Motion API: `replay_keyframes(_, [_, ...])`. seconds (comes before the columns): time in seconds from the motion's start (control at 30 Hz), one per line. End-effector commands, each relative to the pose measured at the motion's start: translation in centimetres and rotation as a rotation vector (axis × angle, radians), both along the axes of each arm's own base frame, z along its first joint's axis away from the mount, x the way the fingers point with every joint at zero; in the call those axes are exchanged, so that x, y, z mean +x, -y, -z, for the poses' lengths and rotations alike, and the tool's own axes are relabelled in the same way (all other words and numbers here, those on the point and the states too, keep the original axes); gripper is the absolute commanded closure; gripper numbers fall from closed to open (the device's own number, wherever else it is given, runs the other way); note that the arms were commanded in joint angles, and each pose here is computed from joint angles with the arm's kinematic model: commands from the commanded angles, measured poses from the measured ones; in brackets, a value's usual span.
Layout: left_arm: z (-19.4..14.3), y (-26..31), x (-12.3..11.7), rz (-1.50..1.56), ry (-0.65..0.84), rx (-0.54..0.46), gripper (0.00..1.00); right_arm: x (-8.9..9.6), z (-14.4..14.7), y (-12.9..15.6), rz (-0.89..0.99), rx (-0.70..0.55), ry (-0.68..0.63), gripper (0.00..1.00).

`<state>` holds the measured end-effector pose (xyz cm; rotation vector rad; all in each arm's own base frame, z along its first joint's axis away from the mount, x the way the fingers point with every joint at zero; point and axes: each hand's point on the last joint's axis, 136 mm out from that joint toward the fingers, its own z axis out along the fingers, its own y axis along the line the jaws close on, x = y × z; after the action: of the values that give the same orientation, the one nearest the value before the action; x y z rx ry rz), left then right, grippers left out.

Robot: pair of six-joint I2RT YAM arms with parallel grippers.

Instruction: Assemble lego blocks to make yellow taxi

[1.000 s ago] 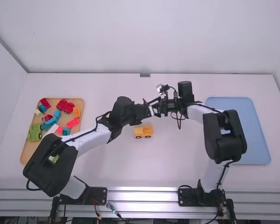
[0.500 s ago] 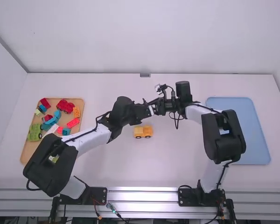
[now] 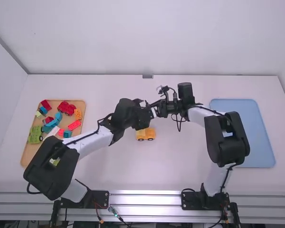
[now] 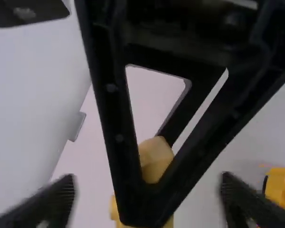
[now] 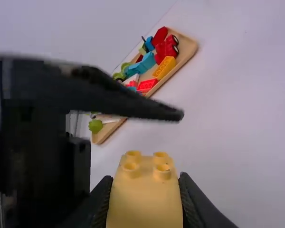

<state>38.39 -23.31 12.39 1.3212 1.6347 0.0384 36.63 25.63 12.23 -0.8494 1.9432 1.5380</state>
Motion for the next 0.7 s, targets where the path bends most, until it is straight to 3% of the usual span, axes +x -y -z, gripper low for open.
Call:
replay_keyframes(0.0, [-1.2, 0.4, 0.3, -0.033, -0.054, -0.088, 0.02, 0.4, -0.2, -0.2, -0.022, 0.007, 0.074, 0.92])
replay_keyframes(0.13, [-1.9, 0.9, -1.3, 0.074, -0.17, -0.13, 0.01, 0.6, -0.1, 0.4, -0.034, 0.0, 0.173, 0.87])
replay_keyframes(0.4, [-7.0, -0.6, -3.3, 0.27, -0.427, -0.293, 0.01, 1.3, 0.6, 2.0, -0.04, -0.038, 0.343, 0.92])
replay_keyframes(0.53, [-7.9, -1.4, -3.1, 0.258, -0.531, -0.338, 0.01, 0.2, 0.4, 1.7, -0.109, -0.015, 0.461, 0.92])
replay_keyframes(0.67, [-6.7, -1.3, -3.3, 0.245, -0.624, -0.329, 0.01, -0.8, -0.2, 1.3, -0.156, -0.003, 0.545, 0.92])
